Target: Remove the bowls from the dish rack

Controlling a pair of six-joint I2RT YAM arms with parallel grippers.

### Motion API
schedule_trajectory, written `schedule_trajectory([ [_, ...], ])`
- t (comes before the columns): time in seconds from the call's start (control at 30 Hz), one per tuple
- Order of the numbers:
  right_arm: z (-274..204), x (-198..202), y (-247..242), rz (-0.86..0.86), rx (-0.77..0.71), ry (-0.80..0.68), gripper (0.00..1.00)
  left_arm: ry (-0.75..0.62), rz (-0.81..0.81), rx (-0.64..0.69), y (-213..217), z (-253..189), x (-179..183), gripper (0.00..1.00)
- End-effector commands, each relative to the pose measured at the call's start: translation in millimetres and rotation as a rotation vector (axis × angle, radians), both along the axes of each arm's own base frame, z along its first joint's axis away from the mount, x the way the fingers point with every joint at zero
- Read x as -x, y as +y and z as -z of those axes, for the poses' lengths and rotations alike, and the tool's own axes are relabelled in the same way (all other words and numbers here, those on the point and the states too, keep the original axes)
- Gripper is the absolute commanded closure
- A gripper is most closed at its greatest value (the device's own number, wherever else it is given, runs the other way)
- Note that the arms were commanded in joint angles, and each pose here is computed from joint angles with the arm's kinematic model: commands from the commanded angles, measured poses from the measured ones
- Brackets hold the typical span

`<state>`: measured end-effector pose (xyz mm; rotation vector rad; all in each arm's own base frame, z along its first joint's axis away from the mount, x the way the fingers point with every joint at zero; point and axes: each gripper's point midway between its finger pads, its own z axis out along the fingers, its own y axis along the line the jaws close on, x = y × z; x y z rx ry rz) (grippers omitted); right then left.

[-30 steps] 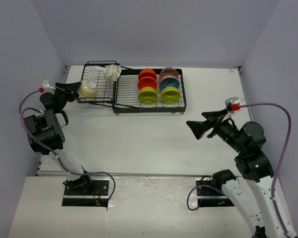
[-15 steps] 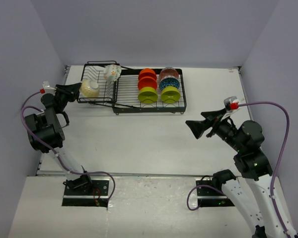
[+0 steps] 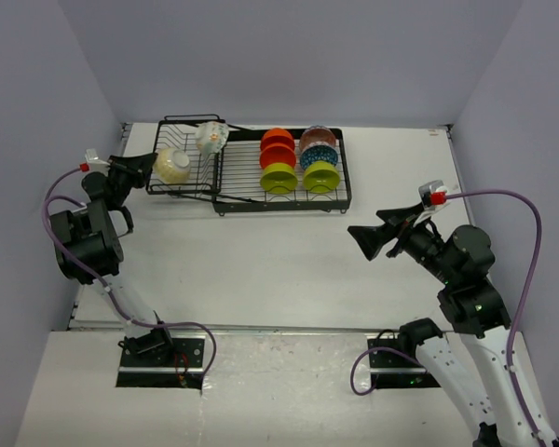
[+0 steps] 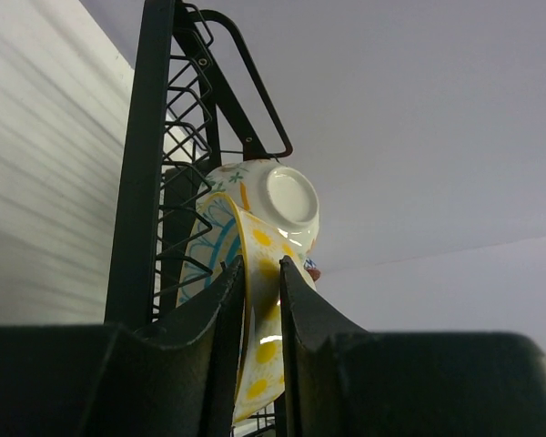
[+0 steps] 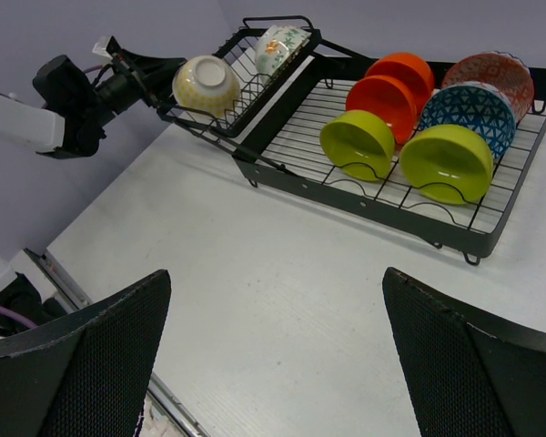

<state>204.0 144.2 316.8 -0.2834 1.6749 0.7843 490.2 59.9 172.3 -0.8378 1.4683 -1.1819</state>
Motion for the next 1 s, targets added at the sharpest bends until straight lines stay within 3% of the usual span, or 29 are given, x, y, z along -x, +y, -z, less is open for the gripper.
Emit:
schedule_trajectory([
  [0.0,-7.1,-0.2,3.5,-0.022,-0.004,-0.032,0.01,-0.011,0.099,0.003,-28.3,-2.1,-2.4,0.78],
  [0.47,-6.7,-0.3,3.3,-0.021,-0.003,-0.031,0.01,-0.015,0.155,-0.031,-37.8,-10.9,2.4,0.73],
  [0.97,-6.0,-0.4,3.0,-0.019,-0.002,-0.029,0.01,0.073,0.248,-0.083,-58.0,-4.4,2.6,0.68],
])
